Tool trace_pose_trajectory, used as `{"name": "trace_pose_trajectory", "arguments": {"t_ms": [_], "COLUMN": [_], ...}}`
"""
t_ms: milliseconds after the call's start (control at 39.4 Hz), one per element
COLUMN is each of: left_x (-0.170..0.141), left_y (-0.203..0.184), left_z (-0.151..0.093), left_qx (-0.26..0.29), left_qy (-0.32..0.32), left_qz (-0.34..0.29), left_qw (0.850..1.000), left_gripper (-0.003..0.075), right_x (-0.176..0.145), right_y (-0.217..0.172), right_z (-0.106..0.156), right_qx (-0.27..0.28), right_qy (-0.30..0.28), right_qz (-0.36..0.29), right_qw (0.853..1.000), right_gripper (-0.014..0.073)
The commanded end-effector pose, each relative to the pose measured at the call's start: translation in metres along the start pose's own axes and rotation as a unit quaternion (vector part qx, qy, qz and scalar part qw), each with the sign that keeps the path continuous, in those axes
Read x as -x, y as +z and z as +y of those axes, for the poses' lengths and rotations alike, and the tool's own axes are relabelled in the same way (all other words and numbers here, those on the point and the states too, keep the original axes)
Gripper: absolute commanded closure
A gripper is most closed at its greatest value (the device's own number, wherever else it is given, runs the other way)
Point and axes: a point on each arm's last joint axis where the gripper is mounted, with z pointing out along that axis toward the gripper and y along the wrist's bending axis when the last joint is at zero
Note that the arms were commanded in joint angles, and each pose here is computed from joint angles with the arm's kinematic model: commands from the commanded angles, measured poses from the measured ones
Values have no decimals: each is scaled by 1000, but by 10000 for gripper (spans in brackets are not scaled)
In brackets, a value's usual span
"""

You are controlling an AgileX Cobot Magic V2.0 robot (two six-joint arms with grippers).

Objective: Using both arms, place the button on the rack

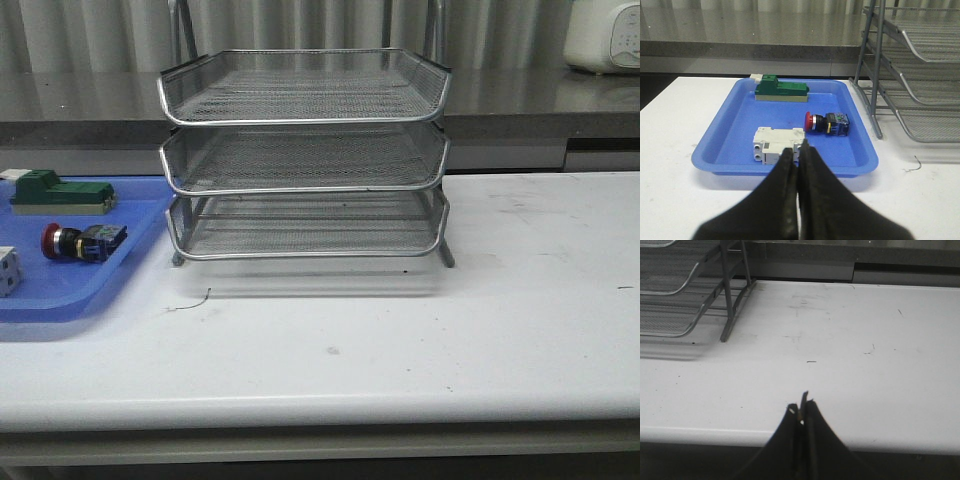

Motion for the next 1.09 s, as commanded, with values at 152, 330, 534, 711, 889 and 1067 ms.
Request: {"name": "trace_pose_trajectory", "arguments": {"t_ms": [152,330,534,711,889,1067], "left_x": [6,6,6,6,6,10], "left_y": [-1,-1,-1,-2,-2,-2], "left_z": [0,0,0,0,0,0], "left_qx": [-1,-1,-1,-1,-1,-1], "left_qy": [-9,-9,-9,-9,-9,-9], "left_qz": [-48,-48,-48,-49,-49,-73], "left_qw": [999,999,999,999,999,997], "left_gripper": [739,739,739,739,739,739], "right_x": [9,9,9,11,11,12], "right_y": [-2,-2,-2,-2,-2,-2], "right_z": [-1,-1,-1,-1,-1,0], "right_qx": [-4,-4,-4,-4,-4,-2], "right_qy": [-7,-7,-7,-7,-7,2], "right_qz": [-49,-49,-50,-61,-61,-64], "right_qw": [999,999,999,998,998,998], "right_gripper": [705,705,705,705,705,705]}}
